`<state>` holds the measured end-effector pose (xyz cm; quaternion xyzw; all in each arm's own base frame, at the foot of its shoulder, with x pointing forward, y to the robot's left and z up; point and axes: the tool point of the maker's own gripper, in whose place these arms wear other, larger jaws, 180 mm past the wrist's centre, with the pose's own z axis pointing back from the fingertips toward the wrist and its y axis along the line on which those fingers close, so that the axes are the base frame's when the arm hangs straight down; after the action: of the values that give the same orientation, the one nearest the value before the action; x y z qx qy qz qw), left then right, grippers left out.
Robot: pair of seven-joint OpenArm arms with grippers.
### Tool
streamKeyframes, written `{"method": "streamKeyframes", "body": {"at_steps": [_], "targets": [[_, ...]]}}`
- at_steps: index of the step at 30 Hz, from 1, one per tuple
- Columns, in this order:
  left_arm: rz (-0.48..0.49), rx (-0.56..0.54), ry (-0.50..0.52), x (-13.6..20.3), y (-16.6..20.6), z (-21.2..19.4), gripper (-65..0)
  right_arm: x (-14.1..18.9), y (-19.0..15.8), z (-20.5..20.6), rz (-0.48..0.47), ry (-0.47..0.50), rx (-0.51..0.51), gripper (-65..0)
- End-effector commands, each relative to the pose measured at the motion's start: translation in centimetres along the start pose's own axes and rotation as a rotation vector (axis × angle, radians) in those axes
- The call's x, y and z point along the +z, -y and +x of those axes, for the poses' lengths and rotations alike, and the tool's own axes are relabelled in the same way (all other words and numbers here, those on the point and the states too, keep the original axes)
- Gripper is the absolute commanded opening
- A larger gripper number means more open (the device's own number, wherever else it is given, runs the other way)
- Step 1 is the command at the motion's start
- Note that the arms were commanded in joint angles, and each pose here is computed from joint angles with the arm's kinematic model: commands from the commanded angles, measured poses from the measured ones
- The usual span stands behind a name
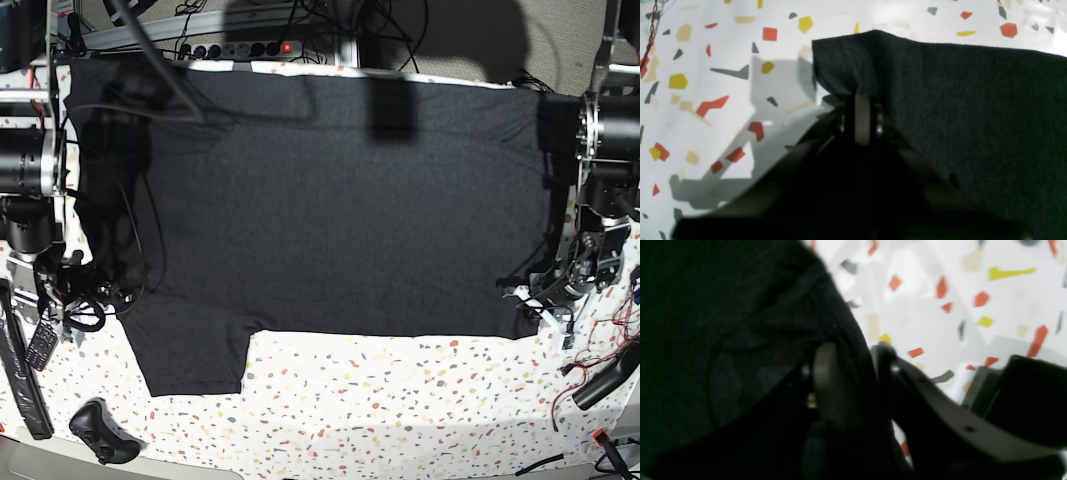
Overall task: Fold the T-shirt properly
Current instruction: 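Lift the hem with both grippers and fold it toward the collar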
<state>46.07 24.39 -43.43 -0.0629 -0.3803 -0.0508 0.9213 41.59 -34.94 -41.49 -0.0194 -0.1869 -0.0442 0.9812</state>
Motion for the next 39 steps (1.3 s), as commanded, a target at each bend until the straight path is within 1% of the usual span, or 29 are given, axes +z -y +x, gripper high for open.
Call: {"method": "streamKeyframes", "body": {"at_steps": [1,3,4,6,9,11,12,15,18,20,25,28,32,34,37,39], "targets": [[0.004,-0.018,-0.02,0.2,-0.3,0.4,-65.0,0.6,0.5,0.7,-0.008,0.013,-0.003,-54.0],[0.004,-0.017,-0.018,0.2,-0.3,0.5,-65.0,0.7,0.8,0.9,-0.012,0.024,-0.004,-61.0],[0.004,-0.017,-0.014,0.2,-0.3,0.6,-65.0,0.7,0.9,1.3,-0.015,0.045,-0.005,-64.7],[0.003,-0.018,0.01,0.2,-0.2,1.1,-65.0,1.0,1.1,2.5,-0.017,0.101,-0.002,-65.0],[-0.003,-0.04,0.043,0.4,0.1,2.7,-65.0,1.6,1.0,4.0,-0.026,0.157,0.03,-65.0],[-0.013,-0.063,0.052,0.7,0.7,4.2,-65.0,2.4,0.4,5.4,-0.023,0.192,0.098,-65.0],[-0.019,-0.072,0.054,0.9,1.0,5.0,-65.0,2.9,-0.3,6.1,-0.004,0.212,0.153,-65.0],[-0.044,-0.076,0.072,1.7,2.0,7.1,-65.0,4.3,-0.9,7.6,-0.004,0.265,0.216,-65.0],[-0.031,-0.076,0.088,2.2,1.8,7.6,-65.0,4.5,-1.5,7.0,-0.008,0.286,0.266,-65.0],[-0.013,-0.062,0.107,2.7,1.2,7.1,-65.0,4.5,-2.2,6.0,0.012,0.31,0.287,-65.0],[0.005,-0.01,0.205,5.1,0.2,5.4,-65.0,5.6,-2.9,3.8,0.02,0.367,0.308,-65.0],[0.018,0.02,0.265,7.1,-0.4,4.8,-65.0,6.7,-2.4,2.7,0.019,0.41,0.283,-65.0],[0.036,0.051,0.329,9.6,-1.2,4.3,-65.0,8.4,-1.2,1.1,0.021,0.466,0.224,-65.0],[0.046,0.052,0.349,10.6,-1.5,4.0,-65.0,9.1,-0.5,0.1,0.008,0.481,0.212,-65.0],[0.035,0.075,0.379,11.9,-1.6,3.7,-65.0,10.1,0.4,-1.3,-0.011,0.499,0.205,-65.0],[0.041,0.082,0.384,12.4,-1.9,3.4,-65.0,10.9,0.8,-1.8,-0.023,0.518,0.205,-65.0]]}}
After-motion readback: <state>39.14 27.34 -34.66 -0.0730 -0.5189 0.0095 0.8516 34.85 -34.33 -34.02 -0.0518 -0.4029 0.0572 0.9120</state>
